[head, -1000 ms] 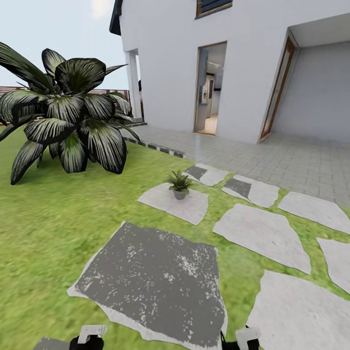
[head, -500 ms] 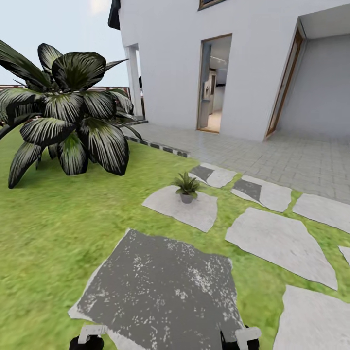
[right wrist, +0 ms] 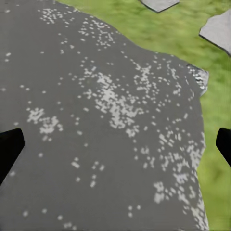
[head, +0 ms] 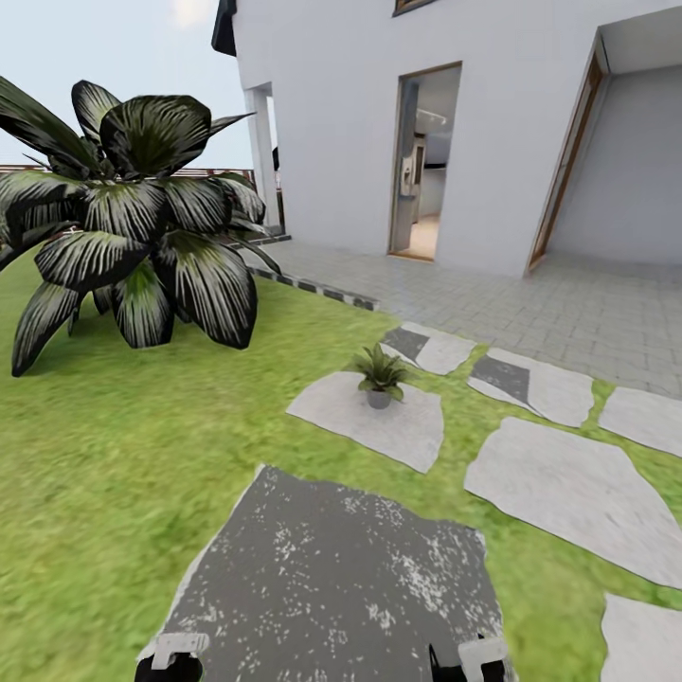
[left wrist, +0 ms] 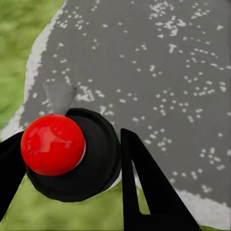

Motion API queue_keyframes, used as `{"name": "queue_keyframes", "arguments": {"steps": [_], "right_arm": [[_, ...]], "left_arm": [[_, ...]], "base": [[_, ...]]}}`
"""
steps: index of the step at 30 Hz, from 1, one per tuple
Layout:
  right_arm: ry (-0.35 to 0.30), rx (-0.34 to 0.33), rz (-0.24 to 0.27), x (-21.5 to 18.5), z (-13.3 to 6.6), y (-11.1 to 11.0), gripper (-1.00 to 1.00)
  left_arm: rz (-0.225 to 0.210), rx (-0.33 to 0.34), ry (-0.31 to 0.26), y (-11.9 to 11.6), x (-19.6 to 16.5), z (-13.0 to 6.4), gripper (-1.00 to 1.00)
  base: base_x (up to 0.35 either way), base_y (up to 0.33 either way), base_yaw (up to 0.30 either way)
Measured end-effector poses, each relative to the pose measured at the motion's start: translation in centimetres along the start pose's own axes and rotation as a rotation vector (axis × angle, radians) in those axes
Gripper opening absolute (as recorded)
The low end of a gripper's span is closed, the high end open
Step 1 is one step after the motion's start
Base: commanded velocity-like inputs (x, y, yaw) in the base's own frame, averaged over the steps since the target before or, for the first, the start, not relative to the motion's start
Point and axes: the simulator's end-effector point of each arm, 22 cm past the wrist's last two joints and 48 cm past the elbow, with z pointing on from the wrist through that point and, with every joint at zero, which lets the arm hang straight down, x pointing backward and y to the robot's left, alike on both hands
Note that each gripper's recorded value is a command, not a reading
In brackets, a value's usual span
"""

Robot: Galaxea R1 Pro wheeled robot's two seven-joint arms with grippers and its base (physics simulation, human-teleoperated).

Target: Pick up the pesticide atomizer in the garden and spray insectifuge to fully cover both potted plants in the garden.

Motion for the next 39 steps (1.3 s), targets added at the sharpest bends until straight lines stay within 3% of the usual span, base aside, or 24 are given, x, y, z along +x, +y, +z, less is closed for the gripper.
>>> {"name": "queue_keyframes", "arguments": {"steps": [26, 39], "right_arm": [[0.0, 0.0, 0.0, 0.0, 0.01, -0.03, 1.0], [0.0, 0.001, -0.001, -0.01, 0.01, -0.08, 1.0]], "left_arm": [[0.0, 0.0, 0.0, 0.0, 0.0, 0.0, -1.0], [0.0, 0.0, 0.0, -0.01, 0.0, 0.0, -1.0]], "base": [[0.295, 0.22, -0.002], [0.293, 0.221, -0.201]]}}
